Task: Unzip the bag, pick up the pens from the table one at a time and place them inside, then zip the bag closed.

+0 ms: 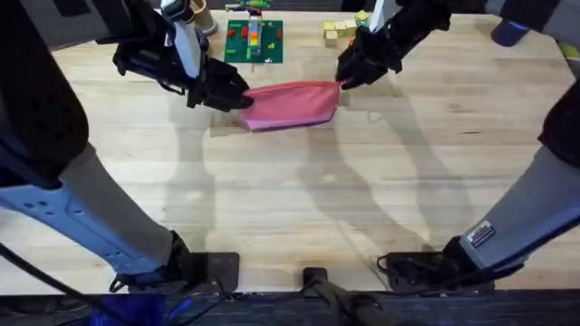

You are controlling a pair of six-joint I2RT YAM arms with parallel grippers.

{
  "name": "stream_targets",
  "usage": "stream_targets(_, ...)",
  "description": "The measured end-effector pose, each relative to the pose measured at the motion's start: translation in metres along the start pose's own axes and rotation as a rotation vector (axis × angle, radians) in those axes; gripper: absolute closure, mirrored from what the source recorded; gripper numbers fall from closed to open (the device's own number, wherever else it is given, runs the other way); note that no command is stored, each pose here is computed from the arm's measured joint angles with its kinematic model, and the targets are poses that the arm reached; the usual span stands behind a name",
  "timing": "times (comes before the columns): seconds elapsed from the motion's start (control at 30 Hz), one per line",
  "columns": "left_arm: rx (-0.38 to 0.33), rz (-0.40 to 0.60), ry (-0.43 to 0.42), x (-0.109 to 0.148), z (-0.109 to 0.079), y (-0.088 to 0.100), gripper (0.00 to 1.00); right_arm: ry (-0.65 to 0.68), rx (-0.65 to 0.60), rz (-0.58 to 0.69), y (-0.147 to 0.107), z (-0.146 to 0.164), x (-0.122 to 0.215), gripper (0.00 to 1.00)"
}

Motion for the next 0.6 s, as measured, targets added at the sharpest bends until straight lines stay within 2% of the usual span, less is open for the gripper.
stream_targets(0.17, 0.0, -0.002, 0.0, 0.0, 0.0, 0.0, 0.959, -0.025, 0.008, 0.007, -0.006, -0.01, -0.009, 0.965)
stream_targets(0.4, 0.002, -0.003, -0.003, -0.001, -0.001, 0.0, 0.958, -0.036, -0.014, 0.022, -0.03, -0.036, -0.047, 0.965)
stream_targets(0.6, 0.002, -0.001, -0.004, -0.001, -0.001, 0.0, 0.958, -0.022, -0.017, -0.021, -0.029, -0.036, -0.047, 0.965)
Point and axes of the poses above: each hand's point on the last joint's axis, 136 mm out from that joint toward the fingers, its own x axis back along the fingers, its own z axis along the line the jaws close on, y = z × x, the point moved 3 cm from there along x, back along the fingers, and after that the axes turned 5 degrees about x, right-handed, at the moved point
